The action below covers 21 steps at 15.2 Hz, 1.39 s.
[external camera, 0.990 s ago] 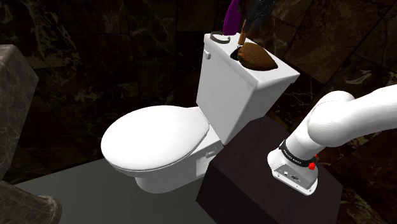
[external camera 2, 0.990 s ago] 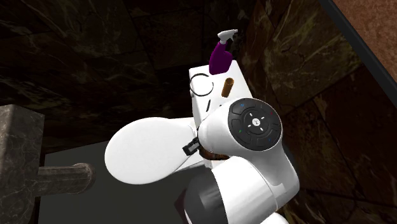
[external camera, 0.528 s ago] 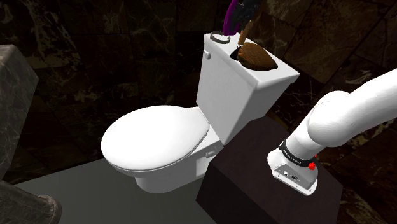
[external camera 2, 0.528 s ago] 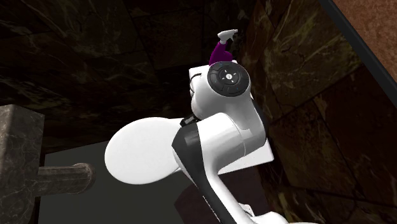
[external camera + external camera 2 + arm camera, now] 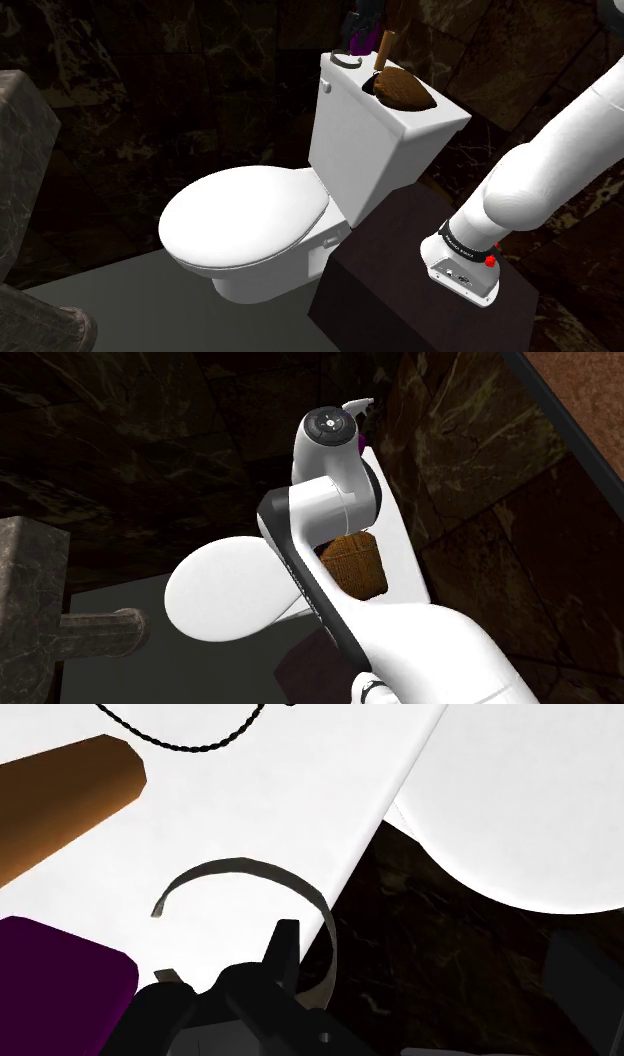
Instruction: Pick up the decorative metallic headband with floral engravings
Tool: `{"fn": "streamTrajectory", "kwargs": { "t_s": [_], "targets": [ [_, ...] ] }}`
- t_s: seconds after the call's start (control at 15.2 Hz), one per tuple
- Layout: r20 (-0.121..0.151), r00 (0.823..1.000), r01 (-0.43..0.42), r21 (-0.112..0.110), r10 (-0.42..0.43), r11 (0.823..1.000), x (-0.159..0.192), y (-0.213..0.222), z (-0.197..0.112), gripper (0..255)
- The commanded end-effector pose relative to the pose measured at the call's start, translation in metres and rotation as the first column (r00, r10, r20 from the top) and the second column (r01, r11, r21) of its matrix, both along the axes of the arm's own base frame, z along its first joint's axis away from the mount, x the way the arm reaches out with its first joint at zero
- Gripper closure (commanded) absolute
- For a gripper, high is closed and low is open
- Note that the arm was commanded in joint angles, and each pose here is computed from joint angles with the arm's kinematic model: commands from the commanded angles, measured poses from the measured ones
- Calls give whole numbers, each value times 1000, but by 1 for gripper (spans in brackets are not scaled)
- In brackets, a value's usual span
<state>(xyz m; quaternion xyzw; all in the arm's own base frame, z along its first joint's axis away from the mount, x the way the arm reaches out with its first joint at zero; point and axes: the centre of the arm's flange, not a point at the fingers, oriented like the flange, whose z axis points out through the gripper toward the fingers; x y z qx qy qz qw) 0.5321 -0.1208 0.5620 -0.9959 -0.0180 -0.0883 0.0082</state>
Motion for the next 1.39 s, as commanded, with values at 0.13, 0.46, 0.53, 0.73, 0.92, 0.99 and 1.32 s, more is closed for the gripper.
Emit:
{"fn": "streamTrajectory", "kwargs": {
  "t_s": [0.13, 0.46, 0.53, 0.73, 0.92, 0.99, 1.32],
  "targets": [
    [-5, 1000, -11, -15, 11, 1000, 47, -20, -17, 0],
    [-7, 1000, -14, -20, 14, 1000, 62, -26, -39, 0],
    [-7, 1000, -14, -20, 14, 1000, 62, -26, -44, 0],
    [-7, 1000, -14, -20, 14, 1000, 62, -26, -63, 0],
    [-7, 1000, -14, -20, 14, 1000, 62, -26, -63, 255],
    [-7, 1000, -14, -20, 14, 1000, 62, -26, -63, 255],
    [-7, 1000, -14, -20, 14, 1000, 62, -26, -63, 255]
  ]
}}
